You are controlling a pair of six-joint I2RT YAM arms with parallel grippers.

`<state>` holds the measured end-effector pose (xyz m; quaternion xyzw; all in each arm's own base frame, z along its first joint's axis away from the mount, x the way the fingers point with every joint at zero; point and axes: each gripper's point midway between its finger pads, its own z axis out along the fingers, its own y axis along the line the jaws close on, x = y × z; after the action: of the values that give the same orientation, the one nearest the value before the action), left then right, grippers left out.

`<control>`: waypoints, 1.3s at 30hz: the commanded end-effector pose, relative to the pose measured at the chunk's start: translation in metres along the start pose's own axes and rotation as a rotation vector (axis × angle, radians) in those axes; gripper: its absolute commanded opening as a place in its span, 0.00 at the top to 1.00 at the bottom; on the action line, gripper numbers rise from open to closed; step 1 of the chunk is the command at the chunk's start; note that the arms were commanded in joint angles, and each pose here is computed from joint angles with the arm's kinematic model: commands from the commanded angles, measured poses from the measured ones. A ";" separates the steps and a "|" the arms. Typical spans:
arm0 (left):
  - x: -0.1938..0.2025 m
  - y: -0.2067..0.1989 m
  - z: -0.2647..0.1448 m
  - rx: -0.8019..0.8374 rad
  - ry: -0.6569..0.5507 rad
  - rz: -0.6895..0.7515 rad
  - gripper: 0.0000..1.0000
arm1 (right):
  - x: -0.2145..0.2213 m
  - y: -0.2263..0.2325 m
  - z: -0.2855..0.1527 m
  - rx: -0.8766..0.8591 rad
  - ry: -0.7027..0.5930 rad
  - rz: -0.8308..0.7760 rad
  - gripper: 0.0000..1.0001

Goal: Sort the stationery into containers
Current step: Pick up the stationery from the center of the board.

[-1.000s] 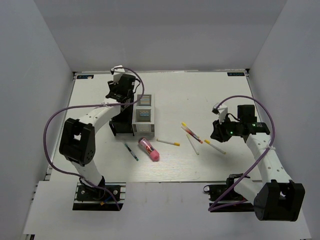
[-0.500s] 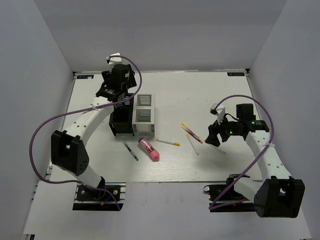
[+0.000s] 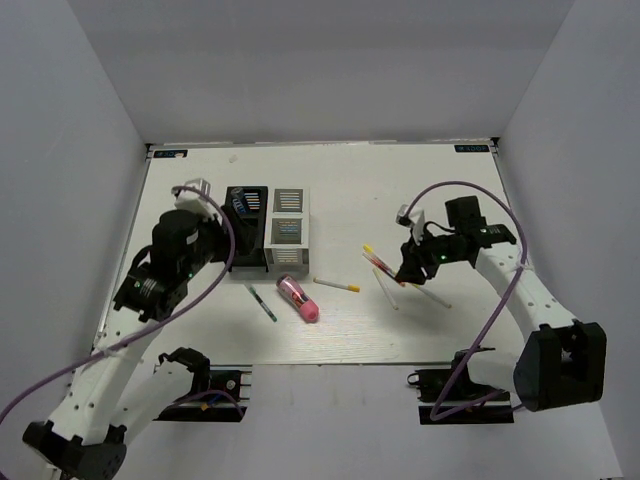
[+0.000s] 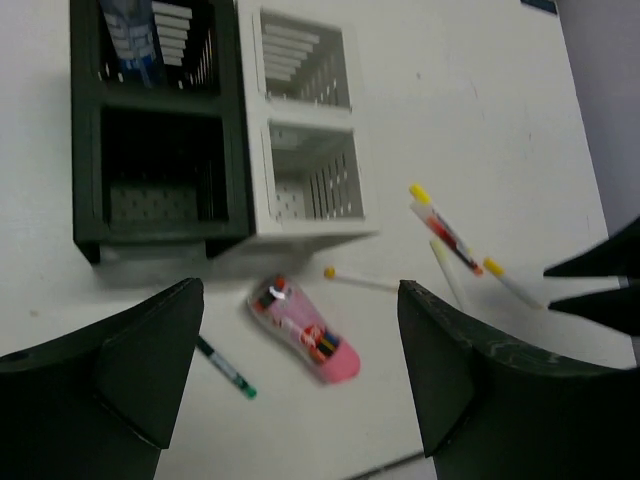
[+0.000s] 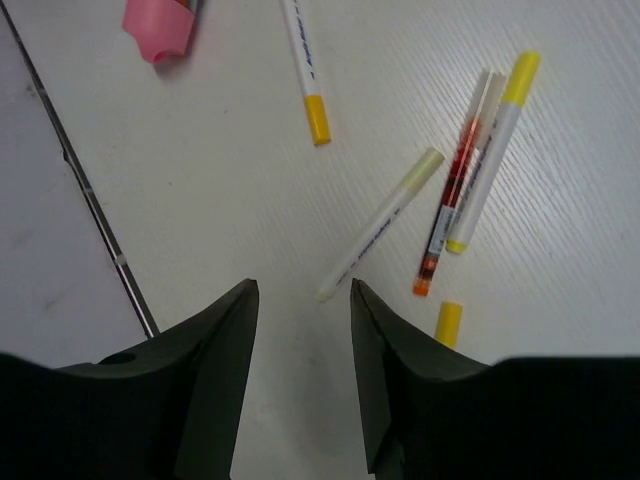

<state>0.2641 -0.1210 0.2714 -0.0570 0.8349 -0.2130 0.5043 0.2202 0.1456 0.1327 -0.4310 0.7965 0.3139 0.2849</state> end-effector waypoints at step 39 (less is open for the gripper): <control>0.123 0.047 -0.031 -0.130 0.308 -0.190 0.01 | -0.059 0.106 0.159 -0.143 0.096 -0.172 0.10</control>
<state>0.1734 -0.1007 0.1511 -0.1626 0.9127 -0.1964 0.3193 0.1718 0.3198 0.0835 -0.5407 0.7469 0.3146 0.2255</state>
